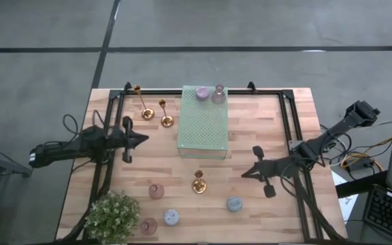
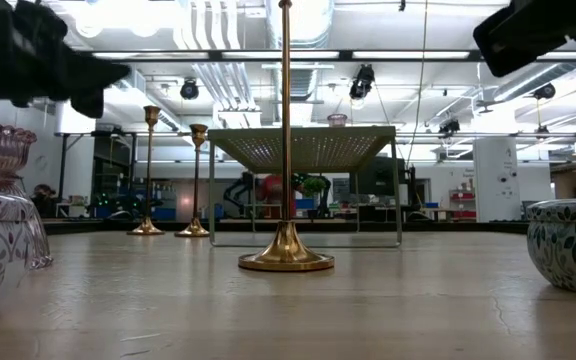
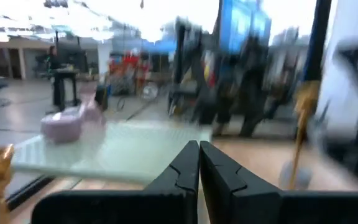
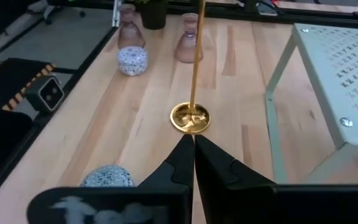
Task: Pick & Place candle stick holders
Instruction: Put the top-right metal gold candle holder on the shelf
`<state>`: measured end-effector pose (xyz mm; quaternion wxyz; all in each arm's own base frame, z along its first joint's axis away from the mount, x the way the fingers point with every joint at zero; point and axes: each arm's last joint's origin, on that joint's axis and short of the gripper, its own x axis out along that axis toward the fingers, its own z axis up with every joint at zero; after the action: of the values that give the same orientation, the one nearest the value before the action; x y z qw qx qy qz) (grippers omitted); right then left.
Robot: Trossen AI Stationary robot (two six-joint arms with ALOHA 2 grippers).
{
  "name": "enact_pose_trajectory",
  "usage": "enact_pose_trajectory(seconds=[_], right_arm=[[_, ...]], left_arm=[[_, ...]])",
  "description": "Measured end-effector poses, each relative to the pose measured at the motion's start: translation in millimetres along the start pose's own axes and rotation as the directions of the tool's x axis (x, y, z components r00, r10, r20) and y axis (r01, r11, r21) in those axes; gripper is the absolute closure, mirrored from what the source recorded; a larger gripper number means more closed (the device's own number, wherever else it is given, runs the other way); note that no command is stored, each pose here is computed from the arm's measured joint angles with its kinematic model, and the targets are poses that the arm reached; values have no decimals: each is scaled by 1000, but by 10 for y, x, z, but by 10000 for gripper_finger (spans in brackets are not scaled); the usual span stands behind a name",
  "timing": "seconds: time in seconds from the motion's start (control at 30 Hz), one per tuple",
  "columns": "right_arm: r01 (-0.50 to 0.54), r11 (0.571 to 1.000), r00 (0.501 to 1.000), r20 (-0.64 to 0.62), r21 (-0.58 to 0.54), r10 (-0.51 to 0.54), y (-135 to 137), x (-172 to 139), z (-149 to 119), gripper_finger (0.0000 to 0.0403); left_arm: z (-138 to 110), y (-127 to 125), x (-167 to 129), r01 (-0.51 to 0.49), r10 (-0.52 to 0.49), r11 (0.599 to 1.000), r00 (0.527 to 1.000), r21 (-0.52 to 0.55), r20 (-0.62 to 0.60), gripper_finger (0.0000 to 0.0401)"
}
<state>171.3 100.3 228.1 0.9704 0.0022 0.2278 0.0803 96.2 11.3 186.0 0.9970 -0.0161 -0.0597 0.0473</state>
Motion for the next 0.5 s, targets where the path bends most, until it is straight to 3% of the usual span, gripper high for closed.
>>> enact_pose_trajectory(seconds=[0.17,0.27,0.37,0.43,0.5], right_arm=[[10,1000,1000,-7,29,-9,-6,9,-37,394],[16,999,1000,-2,46,-15,-10,14,-54,394],[26,998,999,22,53,-27,-15,24,-70,394],[24,998,999,41,51,-27,-16,28,-61,394],[19,999,998,61,46,-22,-13,30,-54,394]], left_arm=[[127,9,24,-34,39,998,991,-43,126,382],[201,4,47,1,29,989,979,-148,200,382],[232,2,76,45,25,955,973,-293,231,382],[231,19,102,-2,75,953,970,-302,231,382],[209,53,131,-113,185,940,962,-321,203,383]])
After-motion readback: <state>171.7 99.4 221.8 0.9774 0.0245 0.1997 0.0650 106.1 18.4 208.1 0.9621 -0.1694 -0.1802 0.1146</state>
